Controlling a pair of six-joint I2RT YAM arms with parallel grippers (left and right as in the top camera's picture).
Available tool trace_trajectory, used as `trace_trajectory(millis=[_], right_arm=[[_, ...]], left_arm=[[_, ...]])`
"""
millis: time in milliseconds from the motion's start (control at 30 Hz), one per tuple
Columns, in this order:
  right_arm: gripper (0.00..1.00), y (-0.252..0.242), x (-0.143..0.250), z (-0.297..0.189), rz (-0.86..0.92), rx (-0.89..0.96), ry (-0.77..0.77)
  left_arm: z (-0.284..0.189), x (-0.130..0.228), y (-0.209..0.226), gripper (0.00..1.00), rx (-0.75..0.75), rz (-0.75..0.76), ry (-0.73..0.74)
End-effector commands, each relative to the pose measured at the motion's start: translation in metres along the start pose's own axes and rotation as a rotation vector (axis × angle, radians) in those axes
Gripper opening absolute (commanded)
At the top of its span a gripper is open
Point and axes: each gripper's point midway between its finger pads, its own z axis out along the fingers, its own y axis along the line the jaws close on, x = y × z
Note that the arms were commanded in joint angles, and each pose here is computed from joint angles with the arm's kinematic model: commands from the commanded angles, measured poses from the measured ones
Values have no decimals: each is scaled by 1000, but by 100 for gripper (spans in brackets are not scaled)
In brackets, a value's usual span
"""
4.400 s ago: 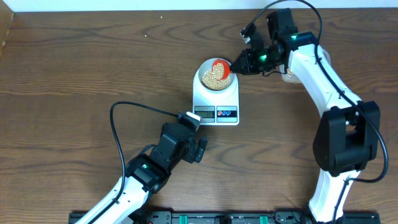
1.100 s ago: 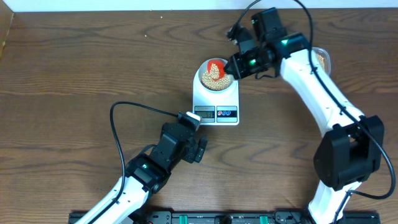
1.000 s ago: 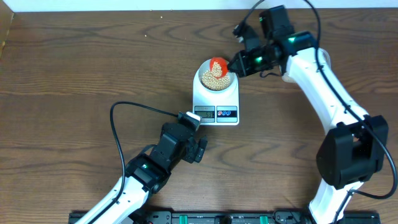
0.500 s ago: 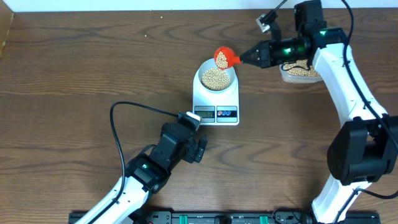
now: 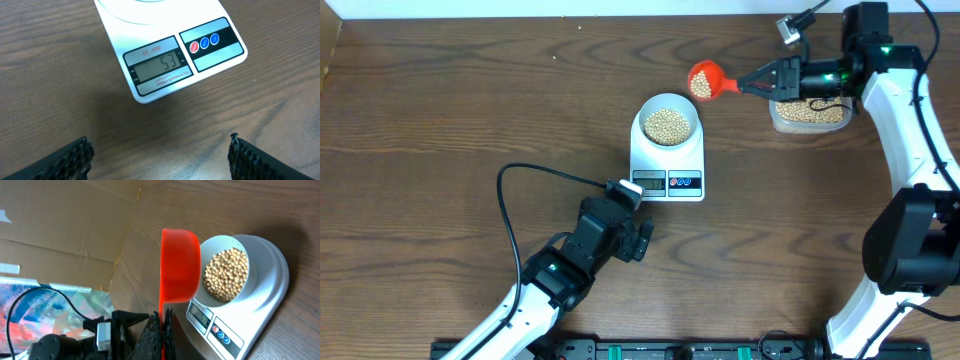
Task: Scoop item into bowl and weigh 50g on scale
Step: 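Carry the scoop back toward the chickpea tub with the right gripper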
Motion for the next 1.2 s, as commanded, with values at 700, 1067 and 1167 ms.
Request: trace_trajectory(millis=[700,1067,1167], right_arm=[[1,-7,-27,-22,153,39,-104],[1,-68,-47,-104,262,230,-301],[1,-89,-38,-123,320,330,-321]], left_arm=[[-4,-12,2,88,-15,15,-30],[-4,-12,2,89,-15,15,-30],[-4,-12,2,88,-15,15,-30]])
